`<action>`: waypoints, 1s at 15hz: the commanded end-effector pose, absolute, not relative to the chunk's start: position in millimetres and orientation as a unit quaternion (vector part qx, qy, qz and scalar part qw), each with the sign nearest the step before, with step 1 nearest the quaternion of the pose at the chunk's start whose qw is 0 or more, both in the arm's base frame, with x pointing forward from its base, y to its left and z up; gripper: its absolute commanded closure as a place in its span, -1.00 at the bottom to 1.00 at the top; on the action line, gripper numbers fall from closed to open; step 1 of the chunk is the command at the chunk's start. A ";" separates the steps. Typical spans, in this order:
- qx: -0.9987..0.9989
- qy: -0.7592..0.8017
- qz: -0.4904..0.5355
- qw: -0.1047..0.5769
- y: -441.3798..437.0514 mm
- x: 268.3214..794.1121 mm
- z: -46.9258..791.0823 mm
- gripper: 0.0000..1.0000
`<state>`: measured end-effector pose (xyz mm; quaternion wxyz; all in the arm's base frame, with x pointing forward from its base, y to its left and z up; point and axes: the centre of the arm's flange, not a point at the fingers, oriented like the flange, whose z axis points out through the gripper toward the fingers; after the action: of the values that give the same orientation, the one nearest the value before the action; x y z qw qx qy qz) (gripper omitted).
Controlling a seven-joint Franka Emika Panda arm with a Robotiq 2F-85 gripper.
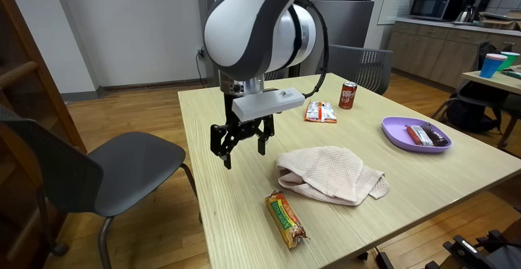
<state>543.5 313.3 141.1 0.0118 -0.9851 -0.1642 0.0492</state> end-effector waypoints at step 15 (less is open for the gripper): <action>-0.989 -0.134 0.060 0.002 293.0 488.3 141.8 -1.00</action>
<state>511.7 297.6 131.5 0.0022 -0.9855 -0.1559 0.0673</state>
